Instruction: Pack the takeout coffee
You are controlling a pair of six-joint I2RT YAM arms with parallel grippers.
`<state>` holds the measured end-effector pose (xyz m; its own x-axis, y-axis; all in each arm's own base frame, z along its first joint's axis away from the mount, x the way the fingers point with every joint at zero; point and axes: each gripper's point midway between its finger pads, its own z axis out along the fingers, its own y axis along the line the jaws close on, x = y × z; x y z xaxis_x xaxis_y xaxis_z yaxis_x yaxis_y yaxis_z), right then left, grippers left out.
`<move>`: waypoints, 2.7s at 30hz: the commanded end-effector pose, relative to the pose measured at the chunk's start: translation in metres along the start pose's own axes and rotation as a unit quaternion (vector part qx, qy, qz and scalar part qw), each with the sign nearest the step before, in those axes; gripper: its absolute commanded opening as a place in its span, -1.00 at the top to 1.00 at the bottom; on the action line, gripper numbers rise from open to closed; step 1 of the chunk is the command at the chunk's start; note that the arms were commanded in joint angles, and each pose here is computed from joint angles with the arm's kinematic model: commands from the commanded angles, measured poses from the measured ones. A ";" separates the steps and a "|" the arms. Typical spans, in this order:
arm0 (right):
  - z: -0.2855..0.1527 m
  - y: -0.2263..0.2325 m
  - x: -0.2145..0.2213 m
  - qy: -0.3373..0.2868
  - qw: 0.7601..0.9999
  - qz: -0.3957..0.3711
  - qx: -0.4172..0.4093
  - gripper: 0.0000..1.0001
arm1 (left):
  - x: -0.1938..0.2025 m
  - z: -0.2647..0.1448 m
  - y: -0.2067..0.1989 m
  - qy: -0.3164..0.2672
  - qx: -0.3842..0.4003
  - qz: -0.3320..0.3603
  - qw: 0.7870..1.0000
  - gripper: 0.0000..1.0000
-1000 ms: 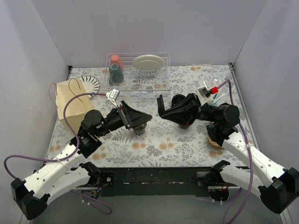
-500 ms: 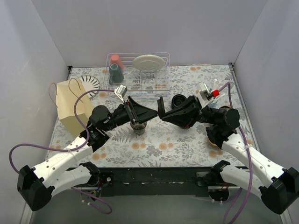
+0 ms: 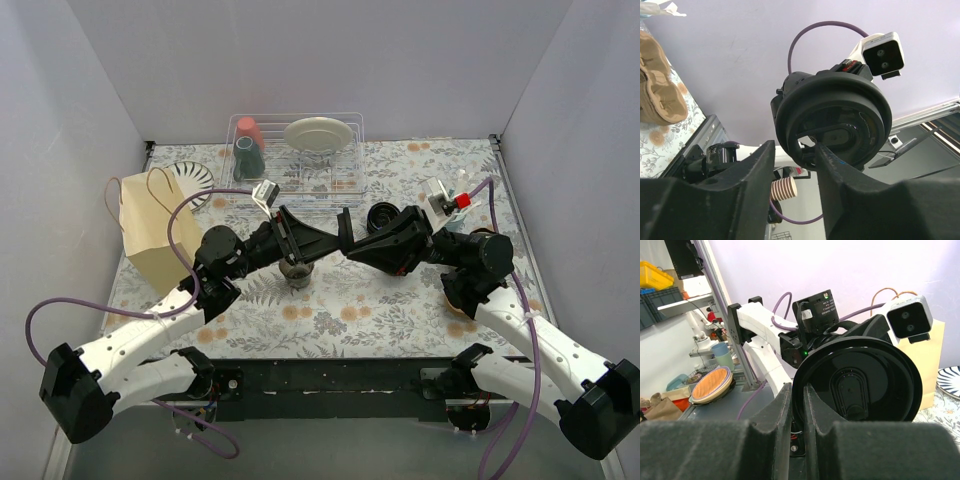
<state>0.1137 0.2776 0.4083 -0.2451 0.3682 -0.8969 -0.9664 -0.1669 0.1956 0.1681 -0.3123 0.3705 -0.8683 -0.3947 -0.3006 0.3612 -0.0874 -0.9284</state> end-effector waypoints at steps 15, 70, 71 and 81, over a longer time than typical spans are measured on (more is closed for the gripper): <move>-0.009 0.001 0.001 -0.013 0.999 -0.016 0.034 0.34 | -0.001 -0.001 -0.014 -0.023 -0.014 0.004 1.000 1.00; -0.116 -0.093 0.062 0.156 0.876 0.040 0.455 -0.86 | -0.072 -0.124 0.225 0.102 -0.698 0.169 0.689 0.84; -0.116 -0.093 0.061 0.155 0.876 0.040 0.455 -0.86 | -0.071 -0.125 0.228 0.105 -0.699 0.168 0.687 0.84; -0.115 -0.093 0.059 0.156 0.875 0.039 0.457 -0.85 | -0.073 -0.118 0.234 0.112 -0.695 0.163 0.691 0.77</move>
<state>0.1968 0.2079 0.2721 -0.4584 0.0793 -0.8852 -0.6187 0.6865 0.3819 0.2683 -0.1890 0.1391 -0.9157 -0.0226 -0.4013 -0.0083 0.9993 -0.0374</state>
